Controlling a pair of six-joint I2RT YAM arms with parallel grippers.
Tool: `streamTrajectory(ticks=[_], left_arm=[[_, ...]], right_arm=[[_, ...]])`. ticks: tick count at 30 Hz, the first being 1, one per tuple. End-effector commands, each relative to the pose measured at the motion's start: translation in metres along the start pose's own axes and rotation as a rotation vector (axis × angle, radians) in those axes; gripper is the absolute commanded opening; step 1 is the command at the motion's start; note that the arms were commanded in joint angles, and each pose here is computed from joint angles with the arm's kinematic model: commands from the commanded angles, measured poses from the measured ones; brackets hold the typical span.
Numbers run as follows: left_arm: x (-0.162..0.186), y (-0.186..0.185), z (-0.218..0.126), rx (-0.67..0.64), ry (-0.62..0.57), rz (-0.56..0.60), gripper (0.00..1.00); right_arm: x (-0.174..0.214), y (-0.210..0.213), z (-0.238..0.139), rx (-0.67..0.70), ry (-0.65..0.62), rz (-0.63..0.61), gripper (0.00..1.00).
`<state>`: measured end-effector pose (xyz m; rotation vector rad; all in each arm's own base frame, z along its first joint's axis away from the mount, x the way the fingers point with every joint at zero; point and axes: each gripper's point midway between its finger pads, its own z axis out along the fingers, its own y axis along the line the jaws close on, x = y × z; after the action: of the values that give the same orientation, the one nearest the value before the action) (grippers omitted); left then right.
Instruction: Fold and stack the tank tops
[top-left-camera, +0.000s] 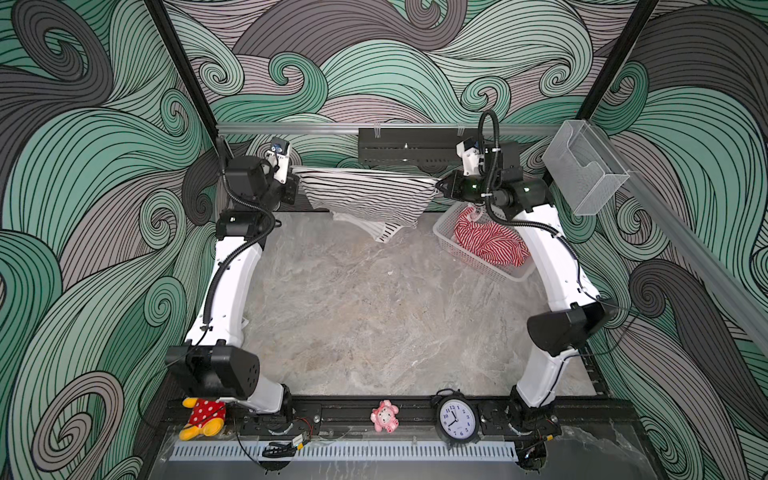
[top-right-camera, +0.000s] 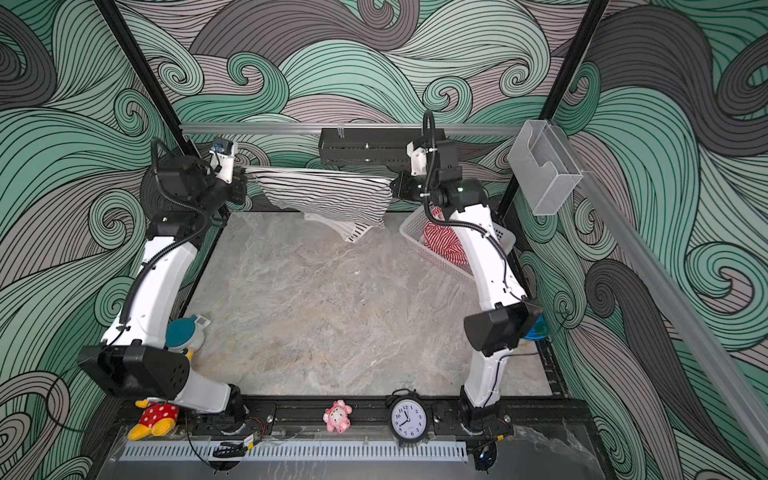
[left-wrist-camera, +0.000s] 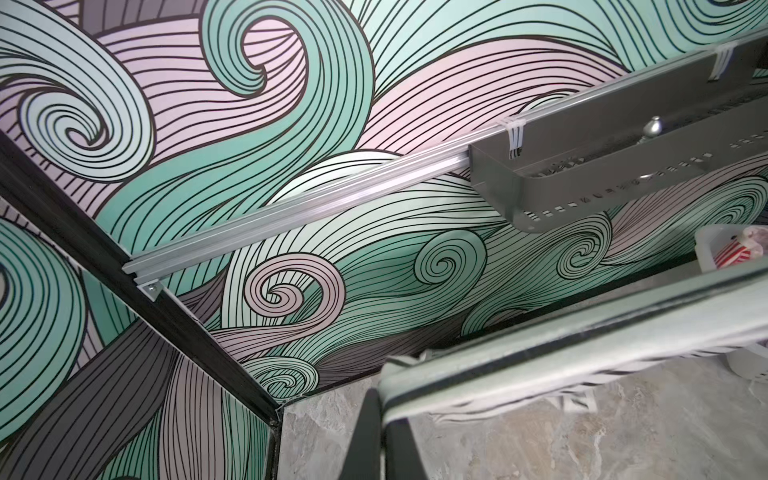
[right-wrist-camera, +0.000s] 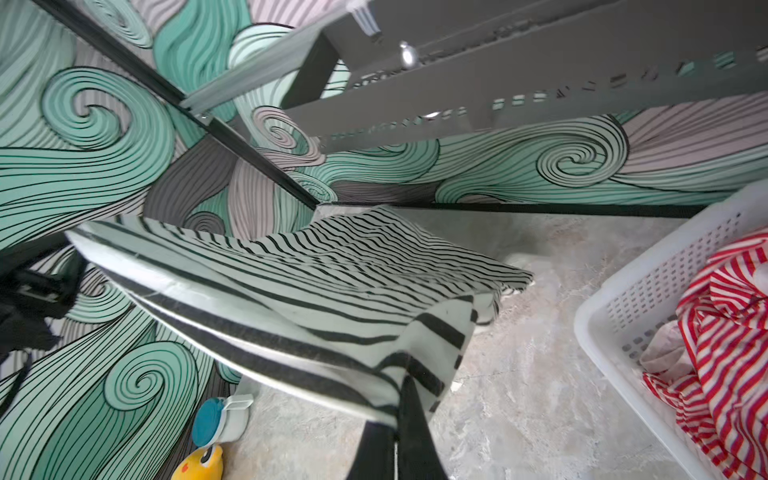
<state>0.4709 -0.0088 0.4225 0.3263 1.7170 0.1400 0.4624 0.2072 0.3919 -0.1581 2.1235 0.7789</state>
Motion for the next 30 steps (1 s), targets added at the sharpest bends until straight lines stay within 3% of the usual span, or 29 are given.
streamTrajectory(ticks=[1, 7, 12, 17, 21, 26, 30], left_arm=[[0.106, -0.016, 0.034, 0.053, 0.189, -0.022, 0.0], [0.249, -0.077, 0.022, 0.318, 0.612, 0.017, 0.0], [0.295, -0.105, -0.025, 0.445, 0.728, 0.066, 0.0], [0.323, -0.151, -0.091, 0.684, 0.785, 0.189, 0.0], [0.361, -0.171, -0.129, 0.767, 0.91, 0.372, 0.0], [0.377, -0.177, -0.157, 0.815, 1.03, 0.463, 0.0], [0.362, -0.166, -0.147, 0.719, 0.977, 0.463, 0.0]], right_arm=[[0.073, -0.054, 0.066, 0.065, 0.156, 0.095, 0.0], [0.214, -0.108, 0.104, 0.16, 0.426, 0.189, 0.0], [0.288, -0.117, 0.084, 0.205, 0.513, 0.201, 0.0], [0.321, -0.118, 0.057, 0.264, 0.564, 0.183, 0.0], [0.333, -0.123, 0.042, 0.323, 0.599, 0.149, 0.0], [0.342, -0.131, 0.025, 0.382, 0.636, 0.122, 0.0], [0.335, -0.124, 0.011, 0.374, 0.62, 0.112, 0.0]])
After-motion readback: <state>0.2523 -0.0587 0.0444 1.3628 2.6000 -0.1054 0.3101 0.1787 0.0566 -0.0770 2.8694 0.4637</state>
